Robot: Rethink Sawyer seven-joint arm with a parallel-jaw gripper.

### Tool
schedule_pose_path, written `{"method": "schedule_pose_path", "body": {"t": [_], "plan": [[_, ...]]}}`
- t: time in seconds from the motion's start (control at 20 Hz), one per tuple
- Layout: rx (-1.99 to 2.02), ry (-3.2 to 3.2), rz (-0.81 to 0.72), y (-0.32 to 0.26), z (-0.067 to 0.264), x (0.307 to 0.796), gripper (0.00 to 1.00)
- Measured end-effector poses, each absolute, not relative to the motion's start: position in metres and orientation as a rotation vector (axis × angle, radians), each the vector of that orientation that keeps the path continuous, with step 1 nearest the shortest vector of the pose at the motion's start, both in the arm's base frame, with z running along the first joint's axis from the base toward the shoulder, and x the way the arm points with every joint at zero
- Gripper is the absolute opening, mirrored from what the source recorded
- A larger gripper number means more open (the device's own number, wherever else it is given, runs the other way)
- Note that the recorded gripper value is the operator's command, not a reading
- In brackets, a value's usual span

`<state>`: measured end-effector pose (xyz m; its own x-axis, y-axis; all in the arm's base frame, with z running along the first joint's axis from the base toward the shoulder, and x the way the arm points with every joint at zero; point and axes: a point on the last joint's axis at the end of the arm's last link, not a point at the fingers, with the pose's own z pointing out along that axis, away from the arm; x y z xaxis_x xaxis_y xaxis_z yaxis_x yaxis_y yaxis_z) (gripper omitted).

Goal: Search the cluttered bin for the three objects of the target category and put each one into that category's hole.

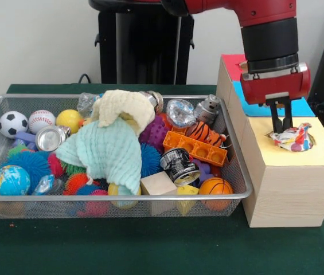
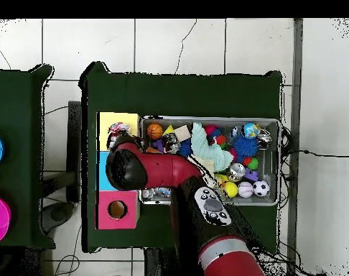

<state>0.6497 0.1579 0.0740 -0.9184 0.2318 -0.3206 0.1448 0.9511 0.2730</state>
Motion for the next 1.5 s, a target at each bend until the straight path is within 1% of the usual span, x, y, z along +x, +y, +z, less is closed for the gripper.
{"method": "schedule_pose_path", "body": {"t": [0.3, 0.5, 0.8, 1.05, 1.1, 1.5], "plan": [[0.318, 2.761, 0.324, 0.128, 0.096, 0.651, 0.00], [0.380, 2.742, 0.303, 0.096, 0.118, 0.656, 0.00], [0.433, 2.702, 0.302, 0.077, 0.141, 0.664, 0.00], [0.426, 2.677, 0.334, 0.080, 0.153, 0.673, 0.00], [0.418, 2.670, 0.361, 0.085, 0.157, 0.676, 0.00], [0.382, 2.657, 0.477, 0.114, 0.158, 0.686, 0.00]]}}
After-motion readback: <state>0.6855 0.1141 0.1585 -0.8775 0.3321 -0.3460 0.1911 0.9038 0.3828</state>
